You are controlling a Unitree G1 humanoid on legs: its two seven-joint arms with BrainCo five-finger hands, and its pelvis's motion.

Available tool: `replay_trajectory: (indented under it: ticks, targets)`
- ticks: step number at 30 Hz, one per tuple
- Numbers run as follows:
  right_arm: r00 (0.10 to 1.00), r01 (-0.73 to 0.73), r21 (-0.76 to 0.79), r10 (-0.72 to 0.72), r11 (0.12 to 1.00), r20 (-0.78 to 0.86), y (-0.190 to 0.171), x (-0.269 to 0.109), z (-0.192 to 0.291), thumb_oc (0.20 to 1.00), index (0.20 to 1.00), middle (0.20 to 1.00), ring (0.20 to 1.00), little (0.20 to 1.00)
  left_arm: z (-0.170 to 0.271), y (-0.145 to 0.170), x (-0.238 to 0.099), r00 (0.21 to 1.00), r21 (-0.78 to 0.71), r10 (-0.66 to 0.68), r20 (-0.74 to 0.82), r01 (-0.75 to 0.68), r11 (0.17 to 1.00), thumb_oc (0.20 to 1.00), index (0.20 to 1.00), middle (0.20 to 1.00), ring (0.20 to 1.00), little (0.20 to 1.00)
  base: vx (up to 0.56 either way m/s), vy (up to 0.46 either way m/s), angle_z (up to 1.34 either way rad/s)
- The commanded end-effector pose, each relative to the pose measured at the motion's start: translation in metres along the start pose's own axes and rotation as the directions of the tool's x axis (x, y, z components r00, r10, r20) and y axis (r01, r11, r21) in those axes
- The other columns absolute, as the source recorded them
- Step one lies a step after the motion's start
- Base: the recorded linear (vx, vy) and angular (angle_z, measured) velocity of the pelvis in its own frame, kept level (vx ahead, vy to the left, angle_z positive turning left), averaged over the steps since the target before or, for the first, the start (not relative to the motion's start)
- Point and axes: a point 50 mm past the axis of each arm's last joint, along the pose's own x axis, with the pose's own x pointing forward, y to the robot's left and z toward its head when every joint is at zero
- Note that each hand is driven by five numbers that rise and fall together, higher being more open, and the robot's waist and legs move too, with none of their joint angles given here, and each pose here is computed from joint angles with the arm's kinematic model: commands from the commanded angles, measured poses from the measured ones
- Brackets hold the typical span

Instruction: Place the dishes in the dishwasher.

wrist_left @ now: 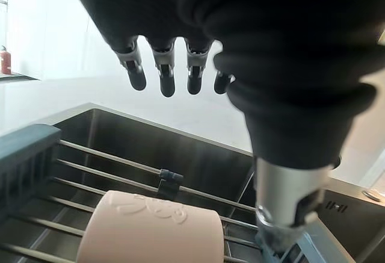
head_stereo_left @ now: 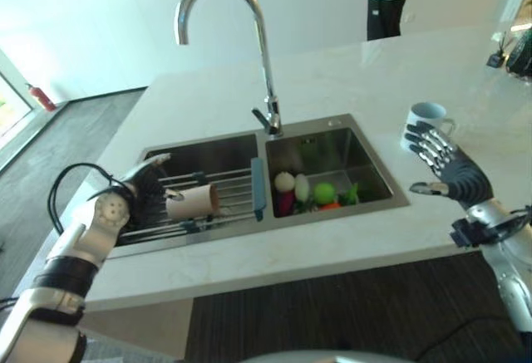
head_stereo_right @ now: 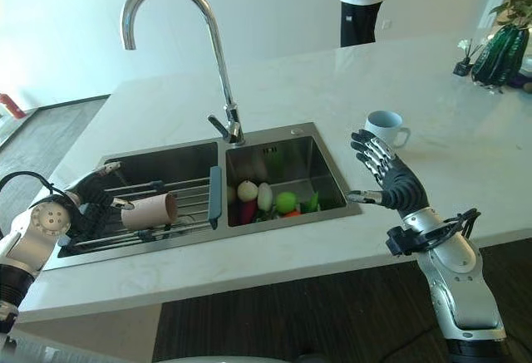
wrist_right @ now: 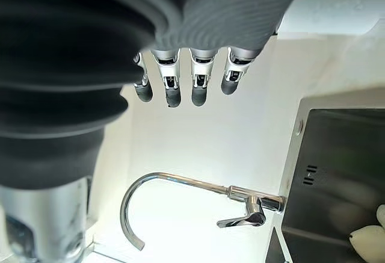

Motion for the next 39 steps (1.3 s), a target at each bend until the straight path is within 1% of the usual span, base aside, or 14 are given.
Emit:
replay_trajectory:
  ticks: [1, 8, 12, 14, 20, 39]
  targets:
    - [0.988, -0.02, -0.029, 0.024, 0.999, 0.151, -0.008, 0.015, 0.029, 1.0, 1.0, 1.0, 1.0, 1.0, 0.011, 0.041, 0.004, 0.993, 0.038, 0.115, 0.02, -0.116, 0.993, 1.0, 1.0, 1.0, 1.0, 1.0, 0.02, 0.02, -0.06]
    - [0.989, -0.025, -0.017, 0.027, 1.0, 0.145, -0.006, 0.016, 0.026, 1.0, 1.0, 1.0, 1.0, 1.0, 0.005, 0.032, 0.012, 0.997, 0.058, 0.063, -0.031, -0.061, 0.996, 1.0, 1.0, 1.0, 1.0, 1.0, 0.02, 0.006, -0.08]
    - [0.989, -0.028, -0.015, 0.03, 0.999, 0.143, -0.007, 0.014, 0.026, 1.0, 1.0, 1.0, 1.0, 1.0, -0.011, 0.022, 0.012, 0.995, 0.06, 0.012, -0.101, -0.006, 0.998, 1.0, 1.0, 1.0, 1.0, 1.0, 0.02, 0.003, -0.09]
    - [0.989, -0.03, -0.015, 0.032, 0.999, 0.141, -0.008, 0.014, 0.026, 1.0, 1.0, 1.0, 1.0, 1.0, -0.018, 0.021, 0.011, 0.992, 0.064, 0.007, -0.129, 0.001, 0.998, 1.0, 1.0, 1.0, 1.0, 1.0, 0.01, 0.009, -0.09]
    - [0.989, -0.036, -0.021, 0.038, 0.999, 0.14, -0.008, 0.012, 0.026, 1.0, 1.0, 1.0, 1.0, 1.0, -0.034, 0.02, 0.006, 0.983, 0.077, 0.019, -0.181, -0.005, 0.997, 1.0, 1.0, 1.0, 1.0, 1.0, 0.0, 0.009, -0.05]
    - [0.993, -0.035, -0.04, 0.039, 0.999, 0.11, -0.01, 0.007, 0.025, 1.0, 1.0, 1.0, 1.0, 1.0, -0.056, 0.02, -0.001, 0.964, 0.094, 0.058, -0.261, -0.035, 0.995, 1.0, 1.0, 1.0, 1.0, 1.0, 0.03, 0.039, -0.04]
